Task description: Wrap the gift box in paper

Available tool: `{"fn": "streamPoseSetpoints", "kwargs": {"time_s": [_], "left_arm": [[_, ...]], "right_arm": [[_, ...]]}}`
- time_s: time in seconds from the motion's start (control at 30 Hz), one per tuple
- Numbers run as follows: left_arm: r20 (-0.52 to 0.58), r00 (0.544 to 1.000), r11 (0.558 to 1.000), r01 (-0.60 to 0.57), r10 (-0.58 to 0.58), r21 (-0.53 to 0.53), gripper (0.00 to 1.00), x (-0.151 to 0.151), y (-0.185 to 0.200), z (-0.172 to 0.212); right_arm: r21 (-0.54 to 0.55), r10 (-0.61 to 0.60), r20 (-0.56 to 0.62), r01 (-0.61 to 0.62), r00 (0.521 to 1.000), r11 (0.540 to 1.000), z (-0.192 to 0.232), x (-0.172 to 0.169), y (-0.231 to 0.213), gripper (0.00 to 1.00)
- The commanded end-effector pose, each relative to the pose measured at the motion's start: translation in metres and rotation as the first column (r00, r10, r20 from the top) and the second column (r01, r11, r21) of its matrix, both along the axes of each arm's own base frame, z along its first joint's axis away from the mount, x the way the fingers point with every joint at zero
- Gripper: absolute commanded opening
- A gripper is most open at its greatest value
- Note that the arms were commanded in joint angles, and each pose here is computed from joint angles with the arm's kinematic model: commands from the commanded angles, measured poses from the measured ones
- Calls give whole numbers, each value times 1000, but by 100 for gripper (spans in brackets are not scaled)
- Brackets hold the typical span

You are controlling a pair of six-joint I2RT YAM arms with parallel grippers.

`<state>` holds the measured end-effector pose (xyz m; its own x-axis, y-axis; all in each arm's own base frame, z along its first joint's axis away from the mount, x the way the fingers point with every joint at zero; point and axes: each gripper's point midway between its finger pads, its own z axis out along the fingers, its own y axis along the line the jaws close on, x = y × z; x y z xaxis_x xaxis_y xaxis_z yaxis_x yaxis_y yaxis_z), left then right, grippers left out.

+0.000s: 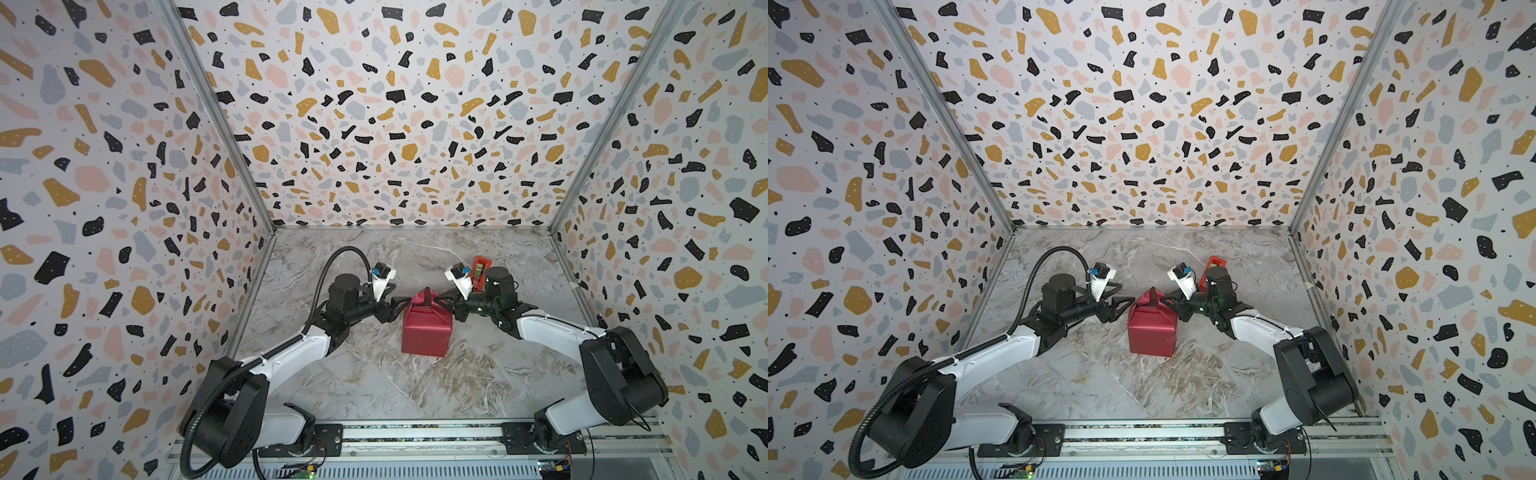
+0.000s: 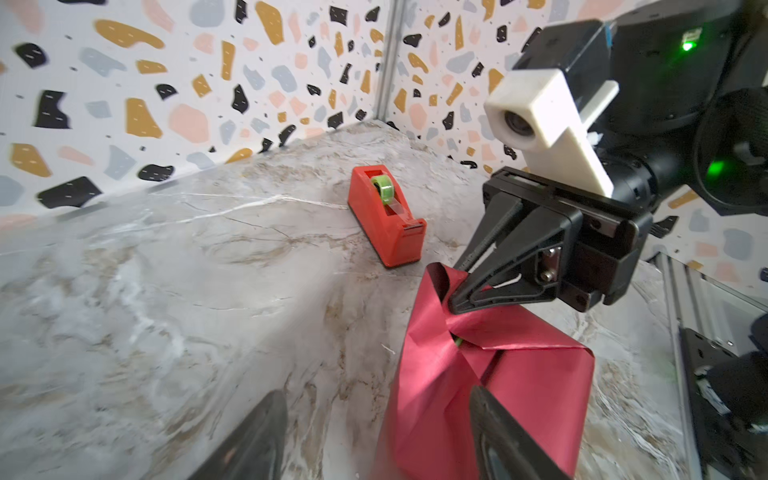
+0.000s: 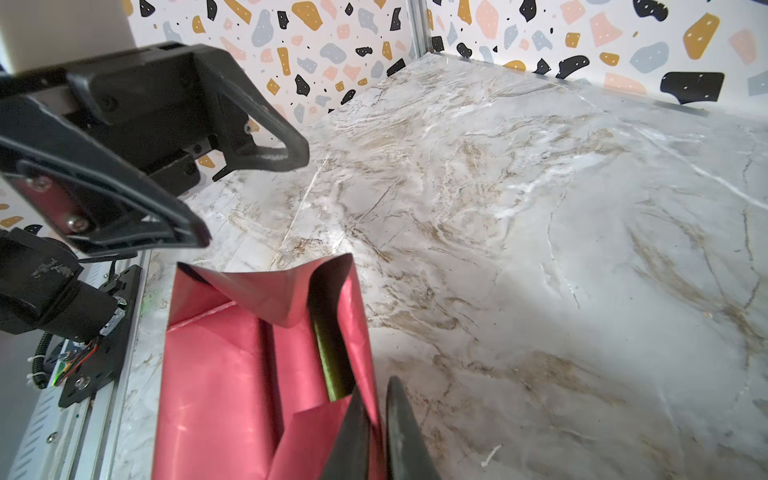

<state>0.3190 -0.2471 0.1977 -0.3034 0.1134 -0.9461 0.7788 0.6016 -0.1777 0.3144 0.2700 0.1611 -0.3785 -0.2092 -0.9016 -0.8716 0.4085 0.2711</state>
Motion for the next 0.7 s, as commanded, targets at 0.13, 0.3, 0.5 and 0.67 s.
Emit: {"fn": "streamPoseSetpoints", "kwargs": {"time_s": [0.13, 0.3, 0.5, 0.67], "left_arm": [[-1, 997, 997, -74, 74, -27, 70, 3, 9, -4], [-16, 999, 999, -36, 35, -21, 70, -3, 0, -10], [-23, 1000, 1000, 15, -14, 17, 70, -11, -17, -18], [-36, 999, 998, 29, -27, 48, 70, -10, -26, -27]], "right_arm": [[29, 2, 37, -3, 999, 1000, 17, 2, 1, 12], [29, 3, 36, -4, 999, 1000, 18, 1, 0, 12], [29, 2, 35, -3, 999, 1000, 17, 1, 0, 13], [32, 3, 34, -4, 999, 999, 18, 1, 0, 14]]}}
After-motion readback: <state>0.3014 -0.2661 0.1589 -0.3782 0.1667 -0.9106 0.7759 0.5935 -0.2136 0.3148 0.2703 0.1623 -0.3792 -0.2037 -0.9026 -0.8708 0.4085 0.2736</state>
